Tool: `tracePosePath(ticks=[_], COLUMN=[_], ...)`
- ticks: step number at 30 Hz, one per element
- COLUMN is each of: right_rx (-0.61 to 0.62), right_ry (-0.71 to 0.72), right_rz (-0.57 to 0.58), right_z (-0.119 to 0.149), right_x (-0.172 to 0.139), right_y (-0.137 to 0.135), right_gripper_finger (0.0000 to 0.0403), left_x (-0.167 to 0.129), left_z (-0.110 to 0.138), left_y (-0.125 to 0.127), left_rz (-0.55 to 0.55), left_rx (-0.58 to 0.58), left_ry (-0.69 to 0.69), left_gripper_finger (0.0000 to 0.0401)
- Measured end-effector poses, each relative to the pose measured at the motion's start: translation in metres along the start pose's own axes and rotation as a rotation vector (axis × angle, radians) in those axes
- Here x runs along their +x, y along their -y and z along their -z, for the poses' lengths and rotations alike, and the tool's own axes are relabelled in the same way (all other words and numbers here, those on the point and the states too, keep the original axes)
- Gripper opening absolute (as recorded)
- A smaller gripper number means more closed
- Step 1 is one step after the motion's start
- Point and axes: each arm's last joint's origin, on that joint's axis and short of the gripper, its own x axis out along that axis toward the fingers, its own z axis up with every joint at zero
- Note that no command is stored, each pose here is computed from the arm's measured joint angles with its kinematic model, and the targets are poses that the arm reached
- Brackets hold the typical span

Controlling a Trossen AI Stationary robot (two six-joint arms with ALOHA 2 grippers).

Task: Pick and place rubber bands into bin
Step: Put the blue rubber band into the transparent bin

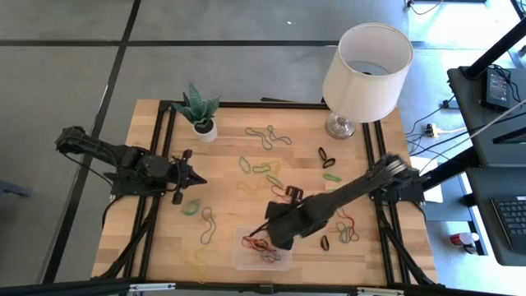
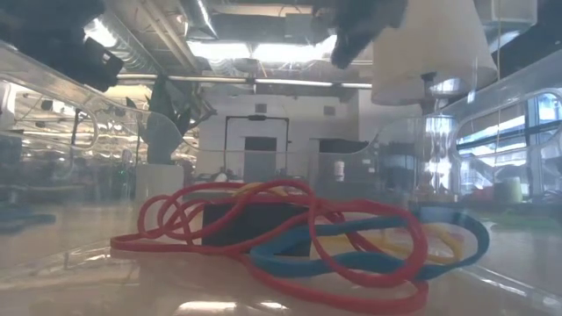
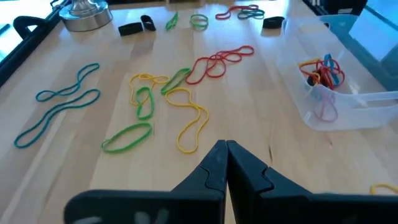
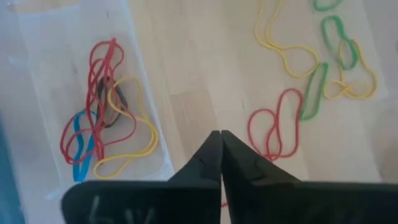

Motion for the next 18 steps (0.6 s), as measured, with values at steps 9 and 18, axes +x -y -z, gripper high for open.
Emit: tracePosePath(ticks=[9, 18], right_rx=[0.127, 0.176], right_ry=[0.219, 0.303], right_rz=[-0.182, -0.254], right_z=[0.072, 0.142], right_x=[-0.012, -0.002], right_y=[0.065, 0.118], right_gripper_finger=[0.0004, 0.0005], left_x=[0.018, 0.034], left_z=[-0.014, -0.024], left_y=[0.006, 0.009], left_rz=[-0.042, -0.166], left_rx=[-0.065, -0.181], left_ry=[-0.118, -0.332], left_gripper_finger=[0.0002, 0.0005])
